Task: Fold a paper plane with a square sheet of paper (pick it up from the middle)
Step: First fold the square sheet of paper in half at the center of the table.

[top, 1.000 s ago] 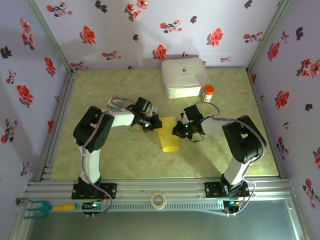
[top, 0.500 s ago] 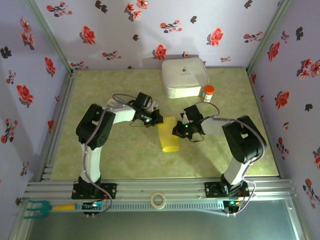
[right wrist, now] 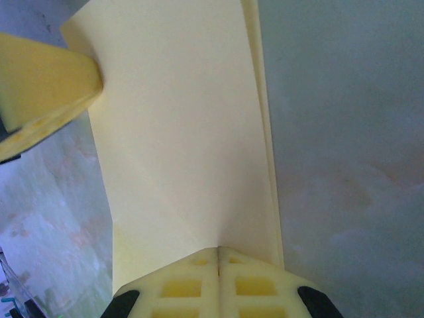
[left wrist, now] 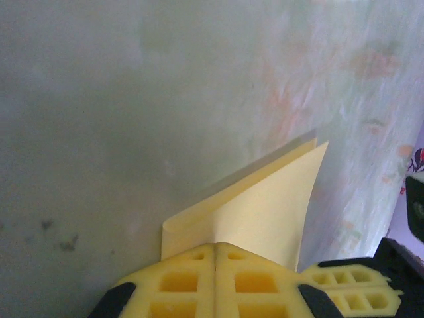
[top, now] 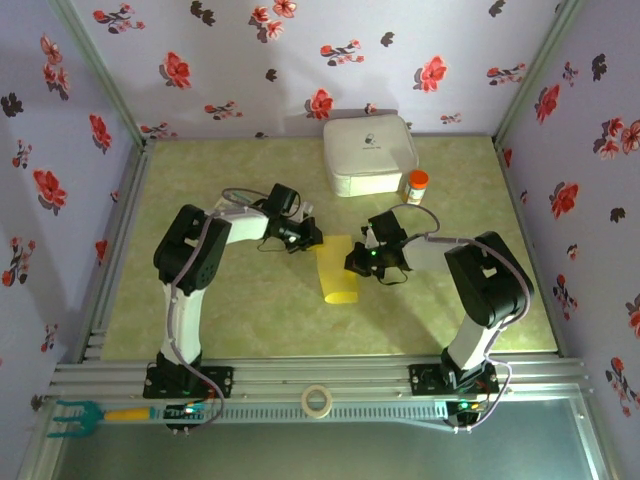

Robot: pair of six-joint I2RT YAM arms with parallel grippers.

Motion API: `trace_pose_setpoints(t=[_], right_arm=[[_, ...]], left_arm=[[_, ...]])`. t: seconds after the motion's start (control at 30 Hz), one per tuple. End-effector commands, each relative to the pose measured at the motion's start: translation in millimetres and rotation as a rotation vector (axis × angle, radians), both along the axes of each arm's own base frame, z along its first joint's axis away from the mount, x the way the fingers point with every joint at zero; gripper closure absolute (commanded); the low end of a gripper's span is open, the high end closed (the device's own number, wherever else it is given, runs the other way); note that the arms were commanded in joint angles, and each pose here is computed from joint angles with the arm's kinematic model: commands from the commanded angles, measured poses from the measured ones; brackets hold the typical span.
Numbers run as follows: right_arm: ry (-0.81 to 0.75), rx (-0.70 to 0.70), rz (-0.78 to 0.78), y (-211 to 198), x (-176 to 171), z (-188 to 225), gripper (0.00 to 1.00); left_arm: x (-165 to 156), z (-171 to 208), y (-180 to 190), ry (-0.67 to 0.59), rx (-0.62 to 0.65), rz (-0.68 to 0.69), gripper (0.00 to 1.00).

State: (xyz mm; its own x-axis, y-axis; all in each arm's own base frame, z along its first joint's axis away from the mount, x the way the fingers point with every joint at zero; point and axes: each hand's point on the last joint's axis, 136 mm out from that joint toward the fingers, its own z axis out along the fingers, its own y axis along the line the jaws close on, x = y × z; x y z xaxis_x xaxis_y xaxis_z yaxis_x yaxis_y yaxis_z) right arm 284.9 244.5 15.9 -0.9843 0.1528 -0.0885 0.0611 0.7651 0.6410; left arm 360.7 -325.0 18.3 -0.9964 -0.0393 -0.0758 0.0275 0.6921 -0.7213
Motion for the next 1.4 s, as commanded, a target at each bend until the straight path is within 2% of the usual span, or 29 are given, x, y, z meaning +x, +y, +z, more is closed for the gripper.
trace_pose_setpoints(t=[0.0,0.4,0.53,0.6,0.77,0.9,1.1,1.23,1.37], right_arm=[[0.13,-0.14,-0.047,-30,-28,-35,1.0],[0.132,-0.132,-0.05,-29,-30,-35,1.0],[0.129,-0.127,-0.071,-27,-27,-35,1.0],[0.129,-0.126,-0.086,-27,-25,-35,1.0],[0.113,-0.128,-0.103,-26,-22,-33,1.0],[0.115,-0.134,-0.105,-27,-23,-34,1.0],[0.108,-0.142,-0.106,-29,-23,-32,1.0],[0.111,-0.141,-0.107,-29,-24,-33,1.0],[0.114,-0.14,-0.107,-29,-24,-34,1.0]], left_arm=[[27,-25,31,-0.007,0.114,0.098,0.99],[43,-24,35,0.046,0.15,0.146,0.99],[46,5,37,-0.012,0.163,0.156,0.97],[45,29,37,-0.06,0.149,0.15,0.92],[22,69,33,-0.124,0.102,0.118,0.9],[-16,86,8,-0.129,-0.006,0.028,0.9],[-66,58,-18,-0.041,-0.059,-0.056,0.94],[-84,30,-24,0.027,-0.06,-0.068,0.95],[-94,10,-13,0.052,-0.007,-0.066,0.96]])
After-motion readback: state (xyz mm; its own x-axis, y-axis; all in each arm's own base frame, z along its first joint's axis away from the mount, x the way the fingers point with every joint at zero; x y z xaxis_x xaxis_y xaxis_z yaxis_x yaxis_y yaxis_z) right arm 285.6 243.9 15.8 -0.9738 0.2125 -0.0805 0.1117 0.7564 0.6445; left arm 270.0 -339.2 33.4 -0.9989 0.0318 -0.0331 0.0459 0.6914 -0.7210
